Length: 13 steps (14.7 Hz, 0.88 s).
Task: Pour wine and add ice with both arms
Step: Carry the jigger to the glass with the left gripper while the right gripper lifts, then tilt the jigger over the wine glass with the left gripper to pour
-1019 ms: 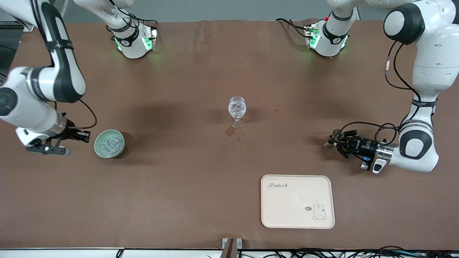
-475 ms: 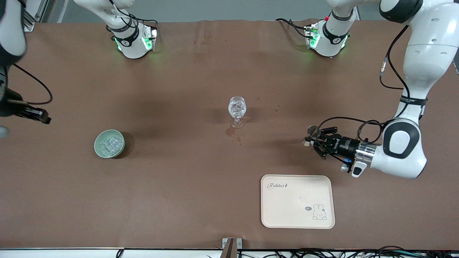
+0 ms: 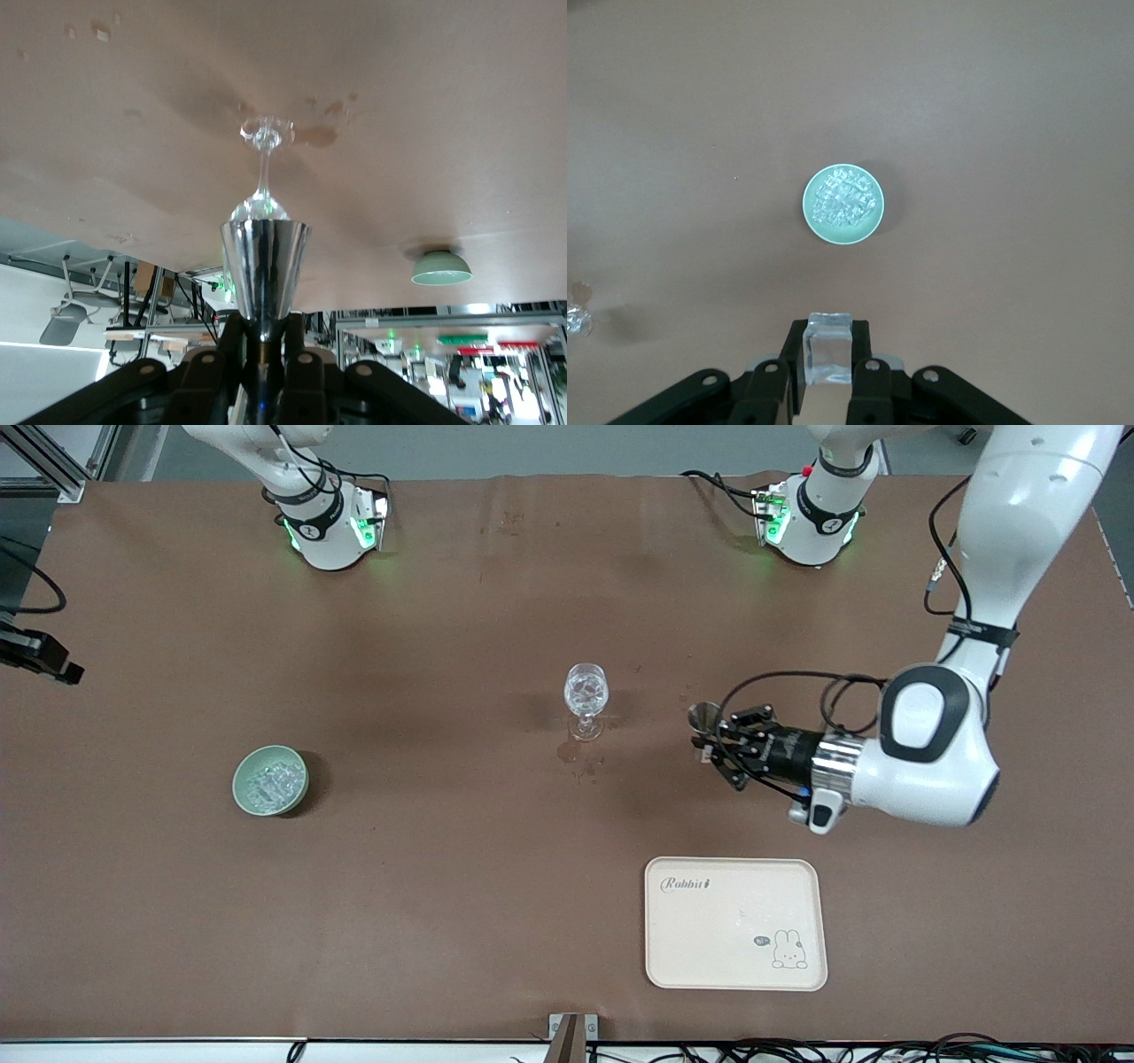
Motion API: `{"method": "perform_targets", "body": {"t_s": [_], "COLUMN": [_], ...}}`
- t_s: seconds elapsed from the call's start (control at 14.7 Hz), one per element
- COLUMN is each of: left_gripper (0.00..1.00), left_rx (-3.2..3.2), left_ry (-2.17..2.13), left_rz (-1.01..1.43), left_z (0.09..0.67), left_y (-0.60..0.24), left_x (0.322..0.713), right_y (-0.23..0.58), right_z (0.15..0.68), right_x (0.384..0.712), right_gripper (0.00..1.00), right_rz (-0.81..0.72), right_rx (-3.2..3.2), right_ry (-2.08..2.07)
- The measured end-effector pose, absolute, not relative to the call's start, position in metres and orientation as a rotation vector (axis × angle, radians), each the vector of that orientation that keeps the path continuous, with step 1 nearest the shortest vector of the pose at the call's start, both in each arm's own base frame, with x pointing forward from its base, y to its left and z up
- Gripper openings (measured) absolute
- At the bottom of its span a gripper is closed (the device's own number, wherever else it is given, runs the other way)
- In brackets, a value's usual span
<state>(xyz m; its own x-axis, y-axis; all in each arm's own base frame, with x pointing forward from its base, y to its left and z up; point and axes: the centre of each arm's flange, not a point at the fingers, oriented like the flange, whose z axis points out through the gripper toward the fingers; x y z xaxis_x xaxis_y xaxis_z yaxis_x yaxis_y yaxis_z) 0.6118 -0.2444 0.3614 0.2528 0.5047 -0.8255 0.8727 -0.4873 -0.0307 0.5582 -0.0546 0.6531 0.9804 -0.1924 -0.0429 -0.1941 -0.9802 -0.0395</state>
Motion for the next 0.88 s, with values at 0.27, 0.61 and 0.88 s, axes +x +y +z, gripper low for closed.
{"method": "perform_targets", "body": {"t_s": [0.27,0.61,0.88], "left_gripper": [0.22,0.22,0.22], "left_rx": [2.235,2.44,2.53], "left_ry": [1.389,1.542,1.635], "left_rz": [-1.016,-0.784,-0.607], "left_z": [0.395,0.396,0.399], "left_y": [-0.325,-0.377,-0.396], "left_x": [0.571,0.538,0.525], "right_y": [-0.054,-0.054,-0.054], "right_z": [0.652,0.651,0.651], "right_x": [0.557,0.557,0.557], "right_gripper": [0.23,0.23,0.23], "right_rz": [0.07,0.076,0.078], "right_rx": [-3.085,-3.086,-3.086], "right_ry": [0.258,0.259,0.259]}}
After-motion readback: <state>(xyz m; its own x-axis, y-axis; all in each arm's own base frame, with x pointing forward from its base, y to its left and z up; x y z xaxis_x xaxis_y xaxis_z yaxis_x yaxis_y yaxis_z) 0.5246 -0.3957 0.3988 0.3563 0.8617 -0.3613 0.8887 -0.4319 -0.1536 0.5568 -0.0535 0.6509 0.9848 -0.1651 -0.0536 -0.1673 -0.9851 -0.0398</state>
